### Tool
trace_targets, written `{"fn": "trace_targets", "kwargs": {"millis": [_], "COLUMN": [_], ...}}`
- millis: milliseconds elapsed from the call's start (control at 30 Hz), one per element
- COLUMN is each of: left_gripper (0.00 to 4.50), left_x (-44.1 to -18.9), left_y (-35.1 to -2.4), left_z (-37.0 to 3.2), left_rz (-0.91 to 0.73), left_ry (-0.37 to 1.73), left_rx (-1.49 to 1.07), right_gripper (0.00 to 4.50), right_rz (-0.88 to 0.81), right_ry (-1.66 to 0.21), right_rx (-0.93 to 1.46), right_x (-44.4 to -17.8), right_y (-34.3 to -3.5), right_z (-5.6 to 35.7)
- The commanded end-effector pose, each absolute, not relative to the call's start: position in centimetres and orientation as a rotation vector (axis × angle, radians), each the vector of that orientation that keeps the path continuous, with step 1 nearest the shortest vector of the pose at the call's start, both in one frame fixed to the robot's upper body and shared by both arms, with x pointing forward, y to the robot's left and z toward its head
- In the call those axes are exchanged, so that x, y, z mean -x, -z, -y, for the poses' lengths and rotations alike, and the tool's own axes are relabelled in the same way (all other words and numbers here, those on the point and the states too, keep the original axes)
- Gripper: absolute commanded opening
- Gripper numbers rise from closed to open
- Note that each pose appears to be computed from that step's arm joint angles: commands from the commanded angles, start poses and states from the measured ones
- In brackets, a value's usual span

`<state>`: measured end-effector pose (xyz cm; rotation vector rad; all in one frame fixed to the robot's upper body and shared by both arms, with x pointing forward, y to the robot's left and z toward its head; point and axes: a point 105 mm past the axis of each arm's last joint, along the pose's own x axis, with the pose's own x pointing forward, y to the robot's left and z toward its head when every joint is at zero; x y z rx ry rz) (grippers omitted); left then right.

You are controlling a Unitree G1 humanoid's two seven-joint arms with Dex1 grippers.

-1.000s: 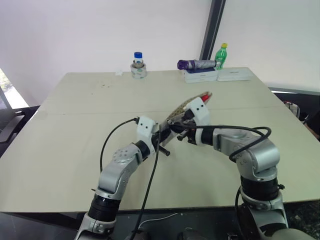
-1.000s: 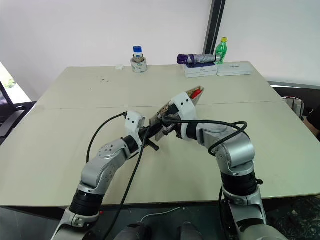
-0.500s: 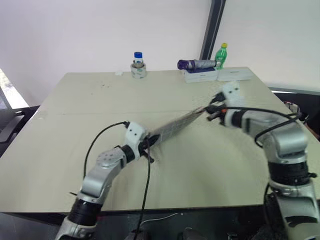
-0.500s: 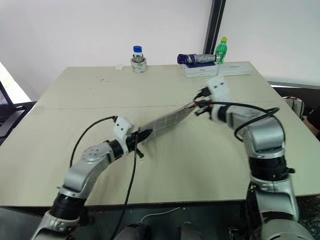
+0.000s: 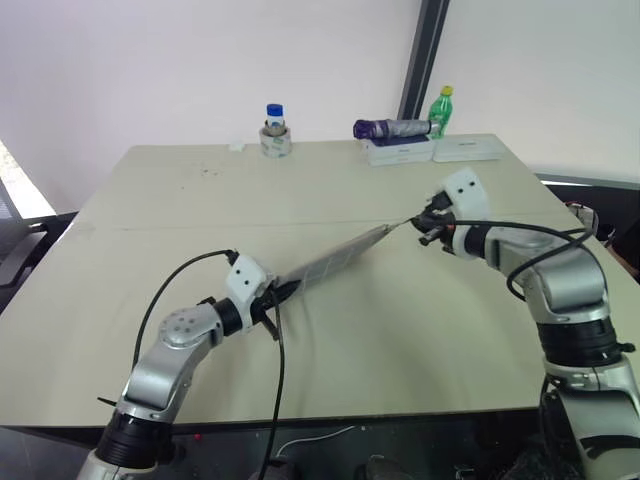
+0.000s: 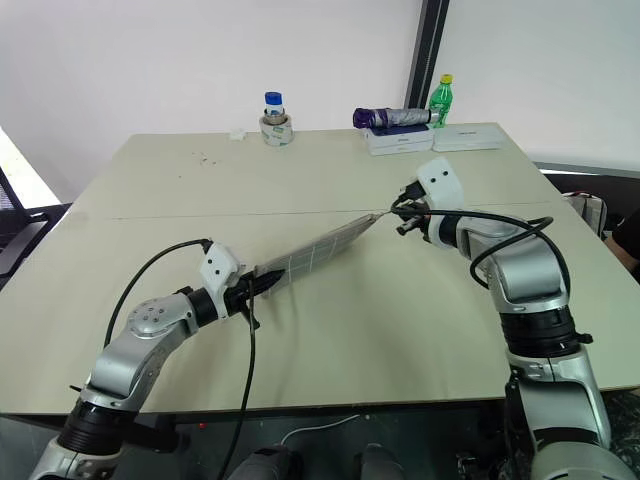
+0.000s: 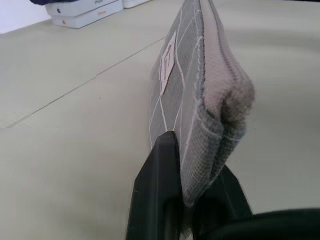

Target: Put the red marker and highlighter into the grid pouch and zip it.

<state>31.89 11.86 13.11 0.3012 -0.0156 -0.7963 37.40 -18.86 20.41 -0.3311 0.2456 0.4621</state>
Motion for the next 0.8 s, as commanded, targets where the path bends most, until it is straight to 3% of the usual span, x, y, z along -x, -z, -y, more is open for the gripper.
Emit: {"fn": "trace_targets", "kwargs": {"millis": [33,133,300,500,800], "left_gripper": [2.13,3.57,3.57,3.57,3.57], "left_x": [-32.2,-31.8,-30.7,-29.6,-28.2], "left_y": [-14.1,-13.8,-13.6,-13.3,-13.5], "left_z": [-13.6,-15.4,-19.3,-23.0,-24.0], "left_rz": [0.062,0.044,-0.005,-0.058,-0.08], "left_ry": [0.741,0.719,0.652,0.54,0.502], "left_rx": [-0.357,-0.382,-0.365,-0.336,-0.278], "right_gripper": [2.35,2.35,2.35,2.35,2.35], "right_rz": [-0.167,-0.165,-0.182,-0.125,-0.14], "right_ry": [-0.532,-0.624,-0.736,-0.697,-0.718], "right_rx": [0.395,0.428,0.447,0.44,0.396], "right_x": [-36.1,-34.7,-32.5,-32.8,-32.8], "right_y": [-21.7,-21.3,-20.6,-20.7,-19.0], "right_z": [18.3,18.2,18.8,20.3,20.8]}}
